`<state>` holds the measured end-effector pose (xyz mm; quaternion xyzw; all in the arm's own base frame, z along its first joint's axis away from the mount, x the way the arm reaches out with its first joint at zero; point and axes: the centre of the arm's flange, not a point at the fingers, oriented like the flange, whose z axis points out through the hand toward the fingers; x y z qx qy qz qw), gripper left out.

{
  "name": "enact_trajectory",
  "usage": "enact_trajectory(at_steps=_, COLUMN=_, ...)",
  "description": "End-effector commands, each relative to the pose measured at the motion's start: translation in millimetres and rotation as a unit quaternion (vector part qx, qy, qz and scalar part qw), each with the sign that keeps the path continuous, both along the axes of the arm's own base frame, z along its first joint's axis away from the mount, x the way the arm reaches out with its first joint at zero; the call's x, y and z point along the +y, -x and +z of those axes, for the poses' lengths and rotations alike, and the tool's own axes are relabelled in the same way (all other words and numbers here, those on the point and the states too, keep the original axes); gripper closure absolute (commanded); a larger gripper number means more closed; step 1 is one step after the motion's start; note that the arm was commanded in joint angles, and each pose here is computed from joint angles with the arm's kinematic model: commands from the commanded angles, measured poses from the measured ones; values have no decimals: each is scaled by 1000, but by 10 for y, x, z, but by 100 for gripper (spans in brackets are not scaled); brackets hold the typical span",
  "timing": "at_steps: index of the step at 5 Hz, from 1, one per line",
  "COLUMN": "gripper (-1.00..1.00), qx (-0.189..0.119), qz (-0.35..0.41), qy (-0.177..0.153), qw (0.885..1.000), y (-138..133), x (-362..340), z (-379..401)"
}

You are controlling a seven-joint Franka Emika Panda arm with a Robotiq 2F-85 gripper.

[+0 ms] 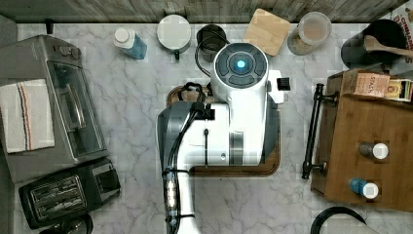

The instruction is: Open the drawer.

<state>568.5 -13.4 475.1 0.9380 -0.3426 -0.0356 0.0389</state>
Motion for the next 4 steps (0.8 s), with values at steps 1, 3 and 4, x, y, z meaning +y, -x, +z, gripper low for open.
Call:
enact_trajectory(at_steps=1, gripper=-100, qx=4, qz=0, qy=1, qw=1000, y=-9, x=-3, z=-42)
enact_trajectory(at_steps=3, gripper=-100, qx=-37, qz=75, qy=14, qw=996, y=208, x=-859, z=-407)
enact_trajectory(at_steps=4, gripper=-100, qx=-16, qz=95, qy=6, qw=995, y=173, x=-1325, z=-452)
